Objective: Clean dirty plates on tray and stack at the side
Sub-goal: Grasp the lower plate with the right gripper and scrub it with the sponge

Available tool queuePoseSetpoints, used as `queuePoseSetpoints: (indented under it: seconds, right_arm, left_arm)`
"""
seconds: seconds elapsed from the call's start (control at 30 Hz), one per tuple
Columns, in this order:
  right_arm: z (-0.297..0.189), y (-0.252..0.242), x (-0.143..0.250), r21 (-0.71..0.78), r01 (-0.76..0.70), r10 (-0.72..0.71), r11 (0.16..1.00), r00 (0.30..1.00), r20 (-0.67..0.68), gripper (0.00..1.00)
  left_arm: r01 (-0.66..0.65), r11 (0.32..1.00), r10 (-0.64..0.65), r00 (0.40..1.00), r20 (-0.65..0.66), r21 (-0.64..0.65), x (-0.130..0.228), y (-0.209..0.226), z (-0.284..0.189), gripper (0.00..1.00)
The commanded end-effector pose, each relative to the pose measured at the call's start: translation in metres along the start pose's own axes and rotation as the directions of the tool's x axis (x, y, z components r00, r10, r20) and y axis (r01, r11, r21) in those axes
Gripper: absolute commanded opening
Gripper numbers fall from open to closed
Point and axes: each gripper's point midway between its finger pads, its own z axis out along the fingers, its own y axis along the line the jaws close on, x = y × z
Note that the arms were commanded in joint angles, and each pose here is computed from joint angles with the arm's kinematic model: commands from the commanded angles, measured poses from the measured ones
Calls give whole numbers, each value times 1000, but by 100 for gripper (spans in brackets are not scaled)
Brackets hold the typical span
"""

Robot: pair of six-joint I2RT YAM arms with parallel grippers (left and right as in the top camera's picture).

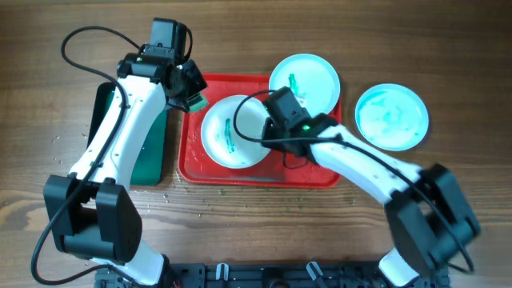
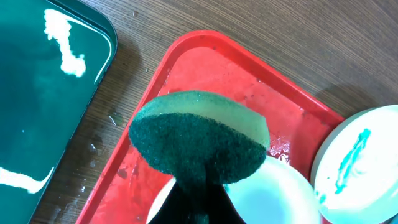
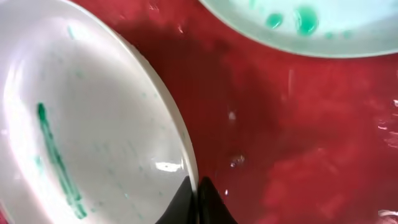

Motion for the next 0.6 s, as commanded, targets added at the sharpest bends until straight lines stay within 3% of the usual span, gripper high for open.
queuePoseSetpoints:
  seconds: [0.0,0.07,0.17,0.4,0.5,0.57]
  right_arm:
    - [26,21,-1,-38,16,-20,999,996,-82,4]
    - [38,23,6,-66,30,-39,997,990,-138,4]
    - [42,27,5,-129,43,-64,991,984,-168,4]
    - [41,32,6,-164,79,-108,983,979,-172,4]
    - [41,32,7,-167,81,-110,983,979,-173,4]
    - [41,33,6,-168,81,-110,983,979,-173,4]
  left_arm:
    - [10,1000,-10,1000,-12,-4,2,1,-5,4]
    - [-3,999,1,999,-51,-33,14,10,1,4]
    - [-171,984,165,980,-112,-42,41,24,27,4]
    - [-507,860,509,854,-107,50,104,27,86,4]
    - [-526,845,518,849,-101,-90,110,54,100,4]
    - [-438,861,429,898,-92,-258,107,86,104,4]
